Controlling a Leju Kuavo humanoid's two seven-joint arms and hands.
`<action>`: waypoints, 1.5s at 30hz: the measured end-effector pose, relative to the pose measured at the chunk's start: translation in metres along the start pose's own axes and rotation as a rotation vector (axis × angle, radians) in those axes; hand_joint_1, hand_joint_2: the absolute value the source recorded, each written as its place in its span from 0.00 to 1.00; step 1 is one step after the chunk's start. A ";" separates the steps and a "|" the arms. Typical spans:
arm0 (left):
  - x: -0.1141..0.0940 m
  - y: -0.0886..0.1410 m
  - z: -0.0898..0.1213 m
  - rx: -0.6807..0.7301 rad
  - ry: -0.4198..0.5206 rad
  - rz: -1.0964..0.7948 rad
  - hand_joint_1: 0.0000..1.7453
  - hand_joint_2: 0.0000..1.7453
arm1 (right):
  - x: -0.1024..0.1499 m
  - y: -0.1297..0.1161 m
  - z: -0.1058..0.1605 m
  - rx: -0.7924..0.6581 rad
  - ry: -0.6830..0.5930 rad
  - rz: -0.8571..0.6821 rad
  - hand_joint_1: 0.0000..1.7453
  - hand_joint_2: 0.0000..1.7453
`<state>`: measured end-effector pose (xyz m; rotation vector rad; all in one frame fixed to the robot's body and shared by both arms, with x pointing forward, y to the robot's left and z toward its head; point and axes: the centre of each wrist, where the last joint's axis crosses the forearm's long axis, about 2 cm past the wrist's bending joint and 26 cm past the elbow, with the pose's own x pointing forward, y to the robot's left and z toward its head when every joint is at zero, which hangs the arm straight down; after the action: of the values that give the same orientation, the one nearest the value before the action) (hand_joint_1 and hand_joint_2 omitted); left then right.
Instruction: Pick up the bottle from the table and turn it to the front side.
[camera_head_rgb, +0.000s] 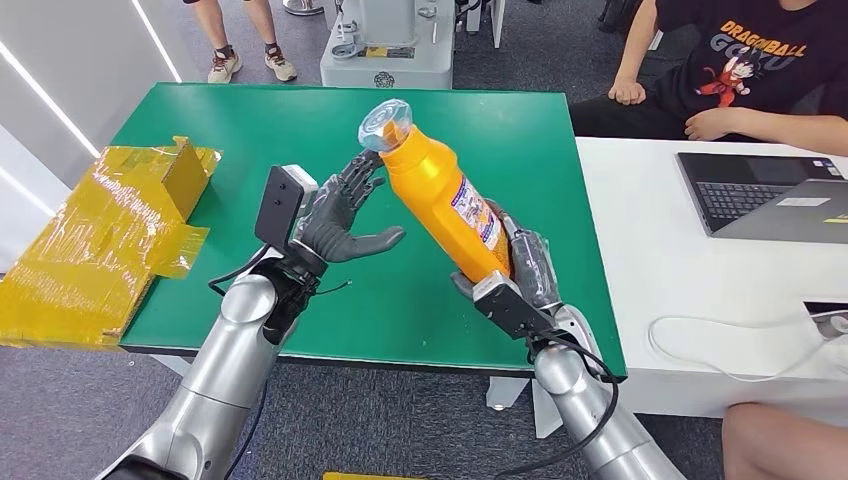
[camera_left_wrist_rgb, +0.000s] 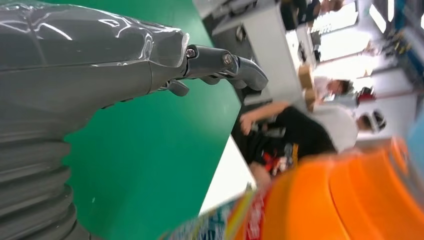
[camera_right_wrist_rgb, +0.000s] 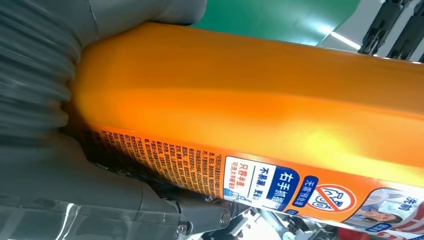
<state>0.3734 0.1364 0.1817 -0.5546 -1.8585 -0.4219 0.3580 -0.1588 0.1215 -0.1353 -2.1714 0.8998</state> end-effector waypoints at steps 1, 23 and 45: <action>0.001 0.000 -0.002 -0.014 0.004 0.007 0.00 1.00 | -0.002 -0.002 -0.002 0.008 -0.002 0.011 1.00 1.00; 0.016 -0.030 -0.028 0.050 0.001 0.160 0.00 1.00 | -0.024 -0.011 -0.011 0.066 0.053 0.120 1.00 1.00; 0.032 -0.055 -0.051 0.082 -0.054 0.203 0.00 1.00 | -0.013 -0.017 -0.050 0.051 0.015 0.118 1.00 1.00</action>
<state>0.3726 0.0697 0.2280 -0.6965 -1.8403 -0.1964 0.4054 -0.1482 0.1473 -0.2468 -2.1429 1.0167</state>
